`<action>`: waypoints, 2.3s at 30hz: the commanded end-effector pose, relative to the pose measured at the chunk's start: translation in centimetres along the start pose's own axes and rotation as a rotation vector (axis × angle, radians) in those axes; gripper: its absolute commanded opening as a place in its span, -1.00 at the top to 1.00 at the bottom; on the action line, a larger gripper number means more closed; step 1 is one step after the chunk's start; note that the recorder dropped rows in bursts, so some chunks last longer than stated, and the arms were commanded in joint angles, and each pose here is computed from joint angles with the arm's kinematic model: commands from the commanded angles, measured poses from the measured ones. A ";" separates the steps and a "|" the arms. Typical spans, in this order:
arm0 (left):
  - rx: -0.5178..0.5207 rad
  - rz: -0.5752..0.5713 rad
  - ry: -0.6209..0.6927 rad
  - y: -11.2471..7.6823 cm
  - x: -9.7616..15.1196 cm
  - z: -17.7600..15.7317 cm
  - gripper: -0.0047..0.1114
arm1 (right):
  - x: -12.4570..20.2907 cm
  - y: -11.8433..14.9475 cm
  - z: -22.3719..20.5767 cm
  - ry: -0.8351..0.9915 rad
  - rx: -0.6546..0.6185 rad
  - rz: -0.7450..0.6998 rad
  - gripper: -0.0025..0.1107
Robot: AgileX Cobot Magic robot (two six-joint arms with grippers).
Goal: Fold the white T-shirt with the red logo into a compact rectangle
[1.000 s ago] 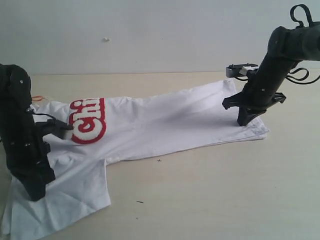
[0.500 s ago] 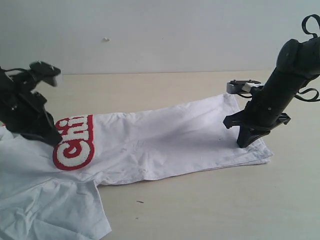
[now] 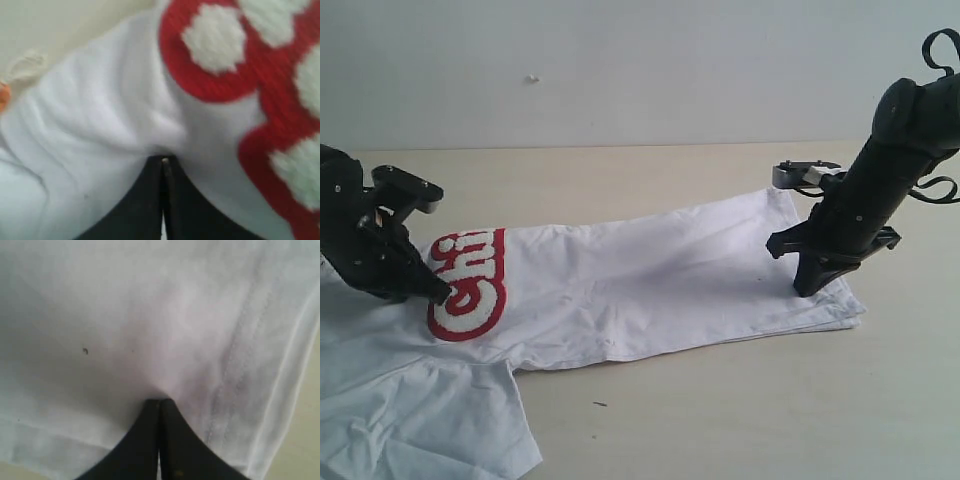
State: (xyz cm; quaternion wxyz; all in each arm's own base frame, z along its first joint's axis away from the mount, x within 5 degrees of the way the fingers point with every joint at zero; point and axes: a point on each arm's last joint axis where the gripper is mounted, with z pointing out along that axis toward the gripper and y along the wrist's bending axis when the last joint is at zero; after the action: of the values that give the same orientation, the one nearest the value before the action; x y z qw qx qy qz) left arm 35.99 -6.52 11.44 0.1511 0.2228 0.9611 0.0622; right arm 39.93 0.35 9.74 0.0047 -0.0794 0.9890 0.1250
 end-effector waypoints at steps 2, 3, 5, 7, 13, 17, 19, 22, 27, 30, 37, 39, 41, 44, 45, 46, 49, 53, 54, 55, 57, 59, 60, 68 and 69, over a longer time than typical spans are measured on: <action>-0.126 -0.033 -0.090 1.4 -2.4 0.9 0.92 | 1.4 -0.4 2.5 0.112 0.018 -0.034 0.96; -0.137 -0.036 -0.103 1.6 -2.9 1.2 0.92 | 1.4 -0.4 2.5 0.114 0.018 -0.034 0.96; -0.143 -0.039 -0.113 1.8 -3.5 1.7 0.92 | 1.4 -0.4 2.5 0.114 0.018 -0.034 0.96; -0.148 -0.031 -0.107 1.9 -4.0 2.2 0.92 | 1.4 -0.5 2.5 0.111 0.019 -0.037 0.96; -0.164 -0.086 -0.186 3.4 -5.8 0.6 0.92 | 0.6 -0.4 1.9 0.082 0.025 -0.049 0.96; -0.171 -0.122 -0.283 4.1 -6.6 -3.4 0.92 | -0.6 -0.1 -0.2 0.014 0.039 -0.066 0.96; -0.143 -0.140 -0.318 4.1 -6.8 -5.2 0.92 | -1.3 0.2 -1.9 -0.042 0.053 -0.074 0.96; 0.028 -0.082 -0.298 1.7 -6.4 -6.0 0.92 | -2.3 0.6 -4.1 -0.150 0.076 -0.079 0.96; 0.401 0.139 -0.162 -3.2 -4.9 -4.6 0.92 | -4.0 0.9 -5.5 -0.358 0.096 -0.063 0.96; 0.421 0.126 -0.122 -4.1 -4.6 -2.7 0.92 | -4.5 0.9 -5.1 -0.401 0.084 -0.068 0.96; 0.309 0.031 -0.148 -4.0 -4.8 2.1 0.92 | -5.8 0.3 -3.9 -0.511 0.100 -0.090 0.96; 0.251 0.024 -0.180 -3.5 -5.1 3.0 0.92 | -5.9 0.0 -3.0 -0.509 0.109 -0.089 0.96; 0.211 0.001 -0.219 -3.0 -5.6 3.5 0.92 | -6.0 -0.3 -2.0 -0.496 0.114 -0.086 0.96; 0.195 0.000 -0.256 -2.7 -6.7 3.7 0.92 | -6.0 -0.7 -1.0 -0.484 0.120 -0.081 0.96; 0.196 0.001 -0.262 -2.6 -7.1 3.7 0.92 | -6.0 -0.8 -0.7 -0.477 0.118 -0.079 0.96; 0.200 0.003 -0.266 -2.6 -7.5 3.6 0.92 | -5.9 -0.8 -0.5 -0.471 0.117 -0.081 0.96; 0.221 0.022 -0.261 -2.7 -8.3 3.2 0.92 | -5.9 -0.8 -0.4 -0.467 0.115 -0.081 0.96; 0.248 0.044 -0.248 -2.7 -8.6 2.0 0.92 | -5.8 -0.7 -0.5 -0.456 0.106 -0.083 0.96; 0.253 0.048 -0.243 -2.7 -8.6 1.8 0.92 | -5.8 -0.6 -0.5 -0.451 0.103 -0.084 0.96; 0.263 0.056 -0.232 -2.7 -8.5 1.3 0.92 | -5.7 -0.6 -0.5 -0.443 0.099 -0.087 0.96; 0.277 0.077 -0.209 -2.8 -8.4 0.5 0.92 | -5.6 -0.5 -0.9 -0.438 0.103 -0.101 0.96; 0.295 0.092 -0.189 -2.8 -8.2 -0.5 0.92 | -5.6 -0.4 -1.6 -0.441 0.119 -0.117 0.96; 0.303 0.091 -0.186 -2.7 -8.2 -1.3 0.92 | -5.6 -0.3 -2.0 -0.448 0.122 -0.118 0.96; 0.264 0.136 -0.170 -2.9 -5.6 -8.2 0.92 | -5.3 1.0 -6.8 -0.534 0.132 -0.127 0.96; 0.229 0.159 -0.137 -3.1 -4.7 -8.8 0.92 | -5.3 1.1 -6.9 -0.534 0.127 -0.119 0.96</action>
State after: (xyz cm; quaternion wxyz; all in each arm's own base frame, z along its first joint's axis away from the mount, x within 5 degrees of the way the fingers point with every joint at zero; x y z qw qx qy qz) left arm 38.25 -12.14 19.40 0.2071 0.3073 0.9250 -0.0835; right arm 45.22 0.41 15.82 0.2732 -0.1033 0.9533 0.0764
